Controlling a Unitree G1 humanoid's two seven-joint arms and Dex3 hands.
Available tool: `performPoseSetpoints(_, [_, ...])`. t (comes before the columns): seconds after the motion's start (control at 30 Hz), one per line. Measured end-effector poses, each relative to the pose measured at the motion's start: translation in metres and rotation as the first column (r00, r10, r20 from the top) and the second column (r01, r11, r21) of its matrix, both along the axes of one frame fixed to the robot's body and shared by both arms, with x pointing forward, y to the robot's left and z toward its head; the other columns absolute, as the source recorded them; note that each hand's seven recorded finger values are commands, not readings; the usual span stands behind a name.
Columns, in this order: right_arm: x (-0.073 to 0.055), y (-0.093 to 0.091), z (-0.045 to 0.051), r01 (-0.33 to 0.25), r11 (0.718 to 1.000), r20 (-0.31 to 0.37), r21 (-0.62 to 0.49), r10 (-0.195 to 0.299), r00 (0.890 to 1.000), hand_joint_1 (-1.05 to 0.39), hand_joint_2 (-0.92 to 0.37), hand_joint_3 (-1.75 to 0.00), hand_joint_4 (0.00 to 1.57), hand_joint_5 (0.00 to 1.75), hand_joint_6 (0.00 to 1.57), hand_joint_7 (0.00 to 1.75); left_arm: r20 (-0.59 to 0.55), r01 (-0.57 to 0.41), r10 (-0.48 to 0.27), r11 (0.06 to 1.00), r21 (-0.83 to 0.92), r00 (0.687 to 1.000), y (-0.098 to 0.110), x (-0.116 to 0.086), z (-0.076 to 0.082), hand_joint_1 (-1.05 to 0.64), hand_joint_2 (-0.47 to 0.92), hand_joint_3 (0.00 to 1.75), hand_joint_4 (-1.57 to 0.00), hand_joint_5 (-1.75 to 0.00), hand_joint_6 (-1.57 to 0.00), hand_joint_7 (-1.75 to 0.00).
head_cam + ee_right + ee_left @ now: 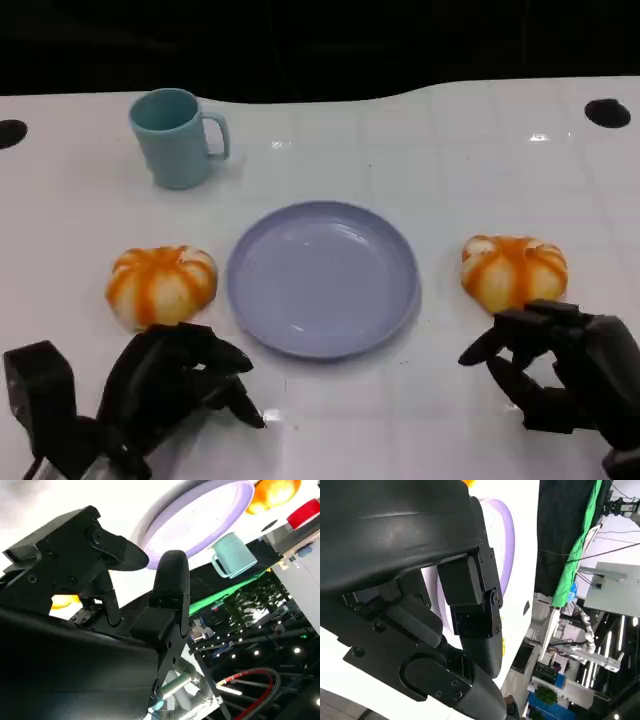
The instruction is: Grasp the bread from the table and place it into the plate.
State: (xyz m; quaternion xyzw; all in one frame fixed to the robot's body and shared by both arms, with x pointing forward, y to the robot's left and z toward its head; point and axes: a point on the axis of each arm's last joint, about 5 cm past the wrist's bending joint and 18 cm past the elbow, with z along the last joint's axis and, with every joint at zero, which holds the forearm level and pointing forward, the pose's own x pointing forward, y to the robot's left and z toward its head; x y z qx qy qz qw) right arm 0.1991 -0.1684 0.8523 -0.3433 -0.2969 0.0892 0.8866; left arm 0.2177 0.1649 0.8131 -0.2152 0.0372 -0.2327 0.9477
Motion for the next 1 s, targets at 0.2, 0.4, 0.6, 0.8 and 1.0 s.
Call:
performPoseSetpoints(0.2, [0.004,-0.003,0.0047,0.051,0.999,0.023,-0.007,-0.051,0.998,-0.33,-0.84,-0.20,0.48,0.76,0.64,0.35,0.000,-0.001,0.001,1.000,0.001,1.000,0.000,0.000,0.000,-1.05,0.74,0.00,-1.57,-0.57,-1.57,-0.19])
performPoseSetpoints(0.4, [0.008,-0.010,0.0087,0.114,0.989,0.054,-0.093,-0.109,0.993,-0.43,-0.92,-0.03,0.37,0.51,0.58,0.14,0.000,-0.001,0.001,1.000,0.001,1.000,0.000,0.000,0.000,-1.05,0.73,0.00,-1.57,-0.57,-1.57,-0.19])
performPoseSetpoints(0.6, [0.017,-0.018,0.0241,0.220,0.951,0.103,-0.218,-0.202,0.974,-0.50,-0.92,-0.02,0.19,0.38,0.42,0.02,-0.002,0.000,0.000,1.000,0.001,1.000,0.000,0.000,0.000,-1.05,0.73,0.00,-1.57,-0.56,-1.57,-0.18])
performPoseSetpoints(0.8, [0.020,-0.016,0.0387,0.248,0.894,0.046,-0.373,-0.249,0.967,-0.52,-0.91,-0.01,0.02,0.31,0.24,0.00,-0.003,0.000,0.000,1.000,-0.001,1.000,-0.001,0.000,0.000,-1.05,0.73,0.00,-1.57,-0.57,-1.57,-0.18])
performPoseSetpoints(1.0, [0.021,-0.012,0.0414,0.222,0.847,-0.035,-0.483,-0.272,0.962,-0.53,-0.86,0.00,0.00,0.29,0.21,0.01,-0.004,0.001,-0.001,1.000,-0.003,1.000,-0.001,0.000,-0.001,-1.05,0.73,0.00,-1.57,-0.57,-1.57,-0.18])
